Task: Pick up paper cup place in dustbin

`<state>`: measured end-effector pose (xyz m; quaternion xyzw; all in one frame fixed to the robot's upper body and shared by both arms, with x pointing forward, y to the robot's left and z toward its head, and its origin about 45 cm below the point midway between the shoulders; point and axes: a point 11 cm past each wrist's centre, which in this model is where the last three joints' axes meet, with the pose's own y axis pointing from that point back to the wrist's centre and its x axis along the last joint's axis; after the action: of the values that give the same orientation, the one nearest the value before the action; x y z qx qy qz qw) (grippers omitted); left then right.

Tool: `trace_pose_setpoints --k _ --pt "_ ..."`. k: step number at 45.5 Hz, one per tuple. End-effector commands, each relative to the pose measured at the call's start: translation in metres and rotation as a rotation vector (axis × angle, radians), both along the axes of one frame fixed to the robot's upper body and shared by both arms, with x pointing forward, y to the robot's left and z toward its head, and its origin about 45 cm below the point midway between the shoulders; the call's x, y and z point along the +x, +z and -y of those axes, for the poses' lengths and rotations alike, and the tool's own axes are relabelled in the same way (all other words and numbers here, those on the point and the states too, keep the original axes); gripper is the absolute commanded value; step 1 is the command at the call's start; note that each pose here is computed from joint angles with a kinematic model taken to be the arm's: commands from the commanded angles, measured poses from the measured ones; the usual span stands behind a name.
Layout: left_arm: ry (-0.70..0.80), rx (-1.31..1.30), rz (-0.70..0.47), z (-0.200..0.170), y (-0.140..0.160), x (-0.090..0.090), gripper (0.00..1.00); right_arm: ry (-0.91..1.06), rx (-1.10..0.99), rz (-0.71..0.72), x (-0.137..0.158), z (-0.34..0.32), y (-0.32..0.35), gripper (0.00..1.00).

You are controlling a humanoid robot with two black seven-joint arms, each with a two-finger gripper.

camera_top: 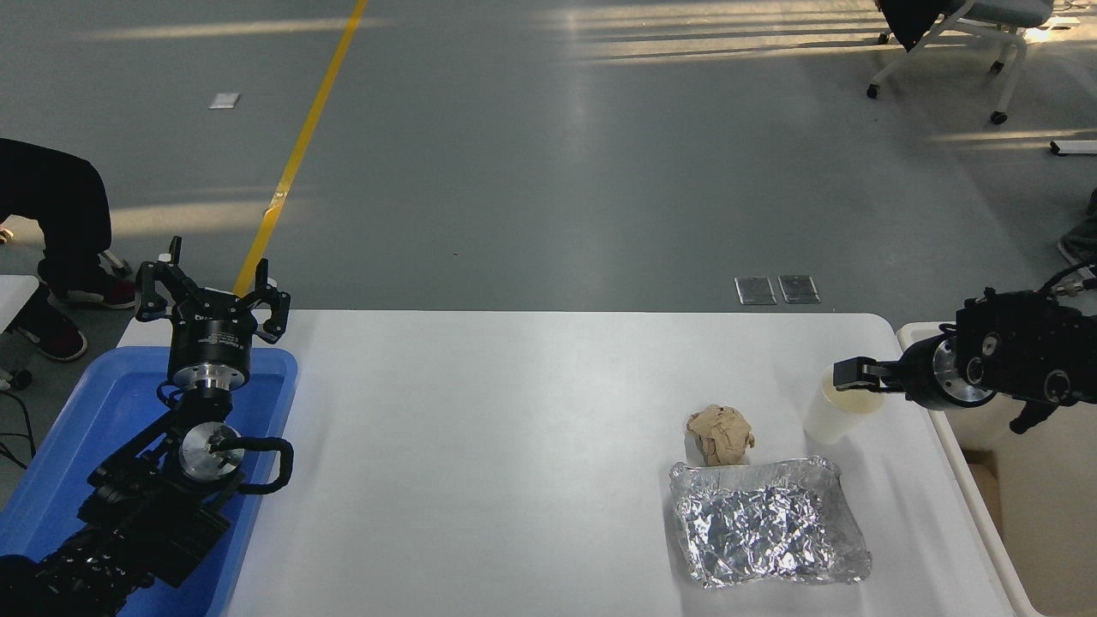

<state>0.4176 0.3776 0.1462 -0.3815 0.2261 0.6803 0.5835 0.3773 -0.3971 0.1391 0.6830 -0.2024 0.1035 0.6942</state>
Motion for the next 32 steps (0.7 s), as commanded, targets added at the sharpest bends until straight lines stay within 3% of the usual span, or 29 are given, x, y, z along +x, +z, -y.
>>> trace_pose_setpoints --k 1,4,8,9,25,32 --pt "0.0 0.0 0.0 0.0 0.0 0.0 0.99 -0.002 0.001 -0.021 -0.007 -0.001 -0.012 0.39" --pt "0.0 0.0 0.0 0.0 0.0 0.0 0.99 -0.006 0.005 -0.024 -0.009 -0.002 -0.015 0.32" --pt "0.0 0.0 0.0 0.0 0.0 0.0 0.99 -0.009 0.013 -0.018 -0.006 -0.004 -0.014 0.03" --pt "0.0 0.0 -0.001 0.0 0.0 0.0 0.99 -0.012 0.011 -0.016 -0.006 -0.003 -0.014 0.0" --pt "0.0 0.0 0.0 0.0 0.0 0.0 0.99 -0.048 0.032 -0.005 0.001 -0.004 -0.007 0.0" --pt "0.0 0.0 0.0 0.0 0.0 0.0 0.99 -0.013 -0.021 0.022 0.015 0.006 0.028 0.0"
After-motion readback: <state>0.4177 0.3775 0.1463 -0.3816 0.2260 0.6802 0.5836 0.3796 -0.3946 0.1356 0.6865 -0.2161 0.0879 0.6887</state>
